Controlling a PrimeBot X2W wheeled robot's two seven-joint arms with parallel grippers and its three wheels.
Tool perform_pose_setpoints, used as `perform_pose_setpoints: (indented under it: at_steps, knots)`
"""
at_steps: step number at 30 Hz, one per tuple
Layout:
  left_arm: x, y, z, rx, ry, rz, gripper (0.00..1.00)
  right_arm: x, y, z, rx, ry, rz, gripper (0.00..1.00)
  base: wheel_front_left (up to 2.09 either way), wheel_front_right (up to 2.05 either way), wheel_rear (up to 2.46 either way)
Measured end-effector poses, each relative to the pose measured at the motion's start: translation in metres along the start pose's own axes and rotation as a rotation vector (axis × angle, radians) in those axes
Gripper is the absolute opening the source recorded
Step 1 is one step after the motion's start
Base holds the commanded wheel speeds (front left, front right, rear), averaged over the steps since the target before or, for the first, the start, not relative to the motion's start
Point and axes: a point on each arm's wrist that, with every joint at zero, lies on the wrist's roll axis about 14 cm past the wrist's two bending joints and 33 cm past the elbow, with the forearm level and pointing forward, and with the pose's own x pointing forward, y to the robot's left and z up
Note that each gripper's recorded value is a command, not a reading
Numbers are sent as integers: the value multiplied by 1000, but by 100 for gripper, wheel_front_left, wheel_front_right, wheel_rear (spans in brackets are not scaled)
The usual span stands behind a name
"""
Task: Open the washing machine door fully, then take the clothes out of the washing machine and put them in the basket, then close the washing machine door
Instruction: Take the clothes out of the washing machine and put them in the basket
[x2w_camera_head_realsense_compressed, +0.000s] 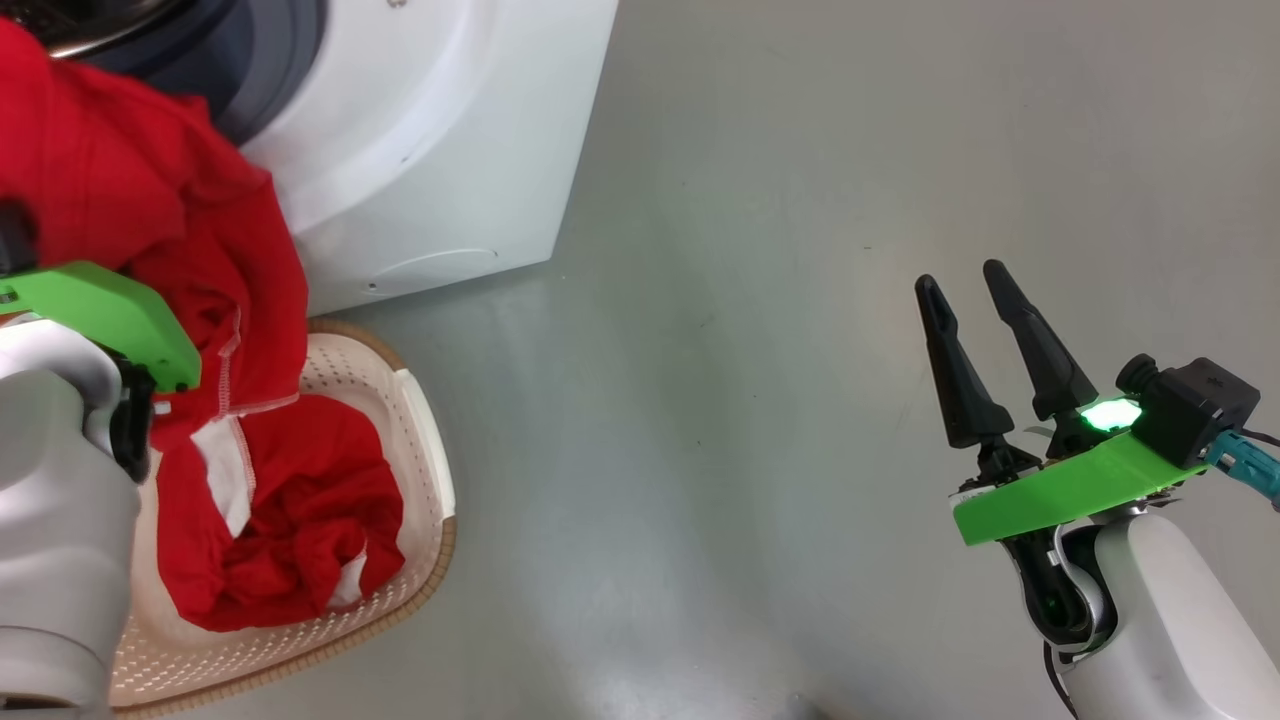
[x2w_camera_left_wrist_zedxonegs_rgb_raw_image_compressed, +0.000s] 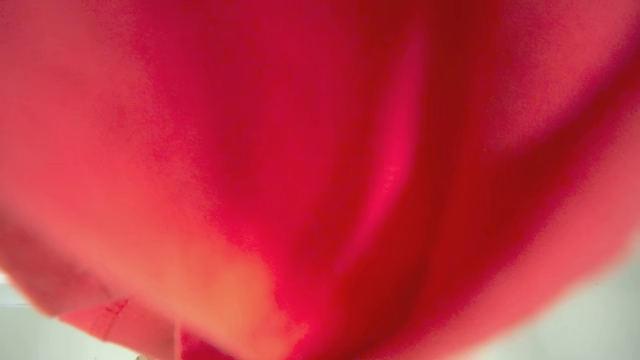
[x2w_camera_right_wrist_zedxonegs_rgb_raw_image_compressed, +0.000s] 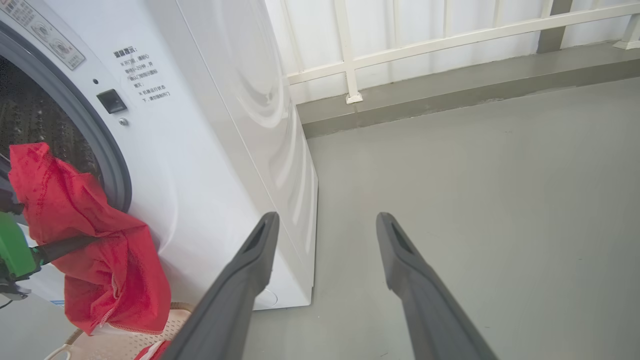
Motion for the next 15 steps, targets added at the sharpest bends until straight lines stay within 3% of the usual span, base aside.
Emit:
perform_pose_setpoints:
  at_steps: [15]
  knots:
    - [-23, -7, 0, 36, -39, -32, 0, 1, 10, 11, 9, -29, 32, 100, 0, 0, 0]
